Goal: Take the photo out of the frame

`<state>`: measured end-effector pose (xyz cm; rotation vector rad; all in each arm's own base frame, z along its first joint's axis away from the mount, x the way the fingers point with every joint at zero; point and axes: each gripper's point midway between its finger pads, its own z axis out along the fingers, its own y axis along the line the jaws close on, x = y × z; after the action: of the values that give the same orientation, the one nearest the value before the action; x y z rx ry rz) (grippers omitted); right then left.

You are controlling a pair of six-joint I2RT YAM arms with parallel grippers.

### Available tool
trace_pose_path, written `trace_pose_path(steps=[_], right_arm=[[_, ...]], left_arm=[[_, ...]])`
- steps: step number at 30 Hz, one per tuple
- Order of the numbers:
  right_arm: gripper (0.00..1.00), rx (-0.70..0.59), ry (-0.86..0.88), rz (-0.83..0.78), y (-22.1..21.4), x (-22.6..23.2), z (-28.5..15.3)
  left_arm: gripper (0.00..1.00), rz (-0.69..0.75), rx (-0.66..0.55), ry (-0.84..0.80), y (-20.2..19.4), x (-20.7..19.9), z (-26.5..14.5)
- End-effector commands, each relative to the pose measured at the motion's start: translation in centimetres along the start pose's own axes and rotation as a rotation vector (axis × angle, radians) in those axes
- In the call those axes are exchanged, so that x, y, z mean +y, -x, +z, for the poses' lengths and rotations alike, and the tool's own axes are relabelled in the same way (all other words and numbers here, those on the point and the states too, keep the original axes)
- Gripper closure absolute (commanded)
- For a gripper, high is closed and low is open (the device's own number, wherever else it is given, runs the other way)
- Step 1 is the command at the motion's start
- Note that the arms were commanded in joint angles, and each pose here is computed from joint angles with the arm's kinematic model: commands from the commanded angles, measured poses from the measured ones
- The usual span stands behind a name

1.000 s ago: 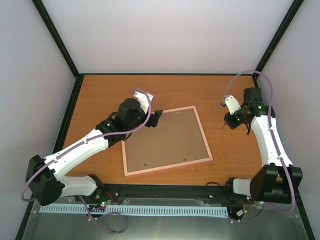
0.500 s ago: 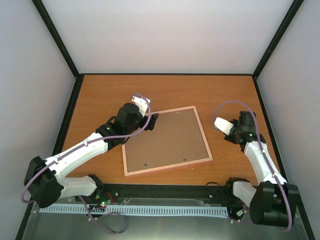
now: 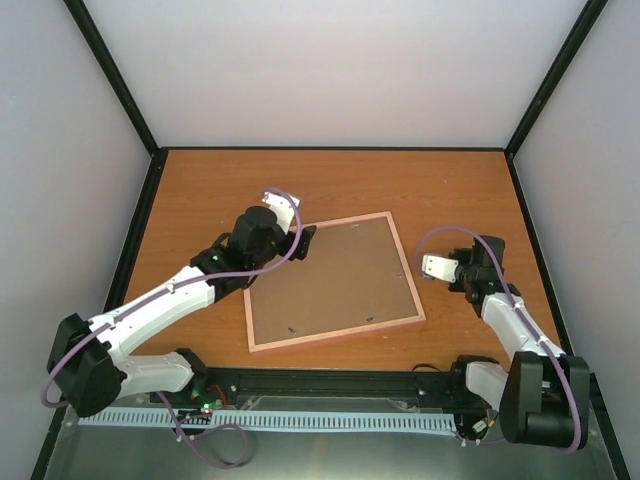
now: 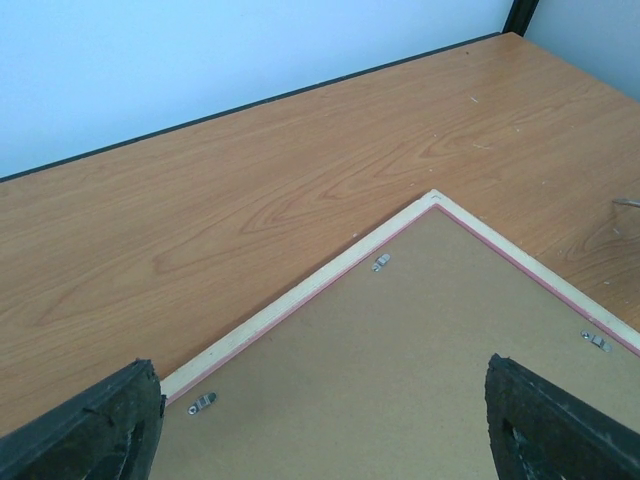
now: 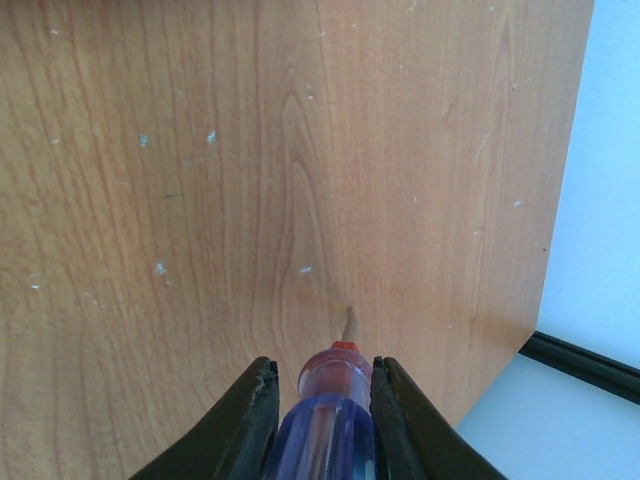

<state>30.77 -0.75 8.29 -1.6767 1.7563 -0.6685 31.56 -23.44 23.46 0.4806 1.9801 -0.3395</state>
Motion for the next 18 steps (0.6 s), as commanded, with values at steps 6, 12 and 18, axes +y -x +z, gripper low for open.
trace_pose_path(steps=[6,12,18], right_arm=[[0.62,0.015,0.113,-0.034,-0.5,4.8,0.6],[0.53,0.027,0.152,-0.032,-0.7,6.5,0.6],[0.44,0.051,0.22,-0.013,-1.2,8.2,0.8]], left_arm=[[0.13,0.006,-0.054,0.006,1.4,0.3,-0.6],[0.13,0.007,-0.053,0.006,1.4,0.3,-0.6],[0.14,0.01,-0.052,0.007,1.3,0.3,-0.6]])
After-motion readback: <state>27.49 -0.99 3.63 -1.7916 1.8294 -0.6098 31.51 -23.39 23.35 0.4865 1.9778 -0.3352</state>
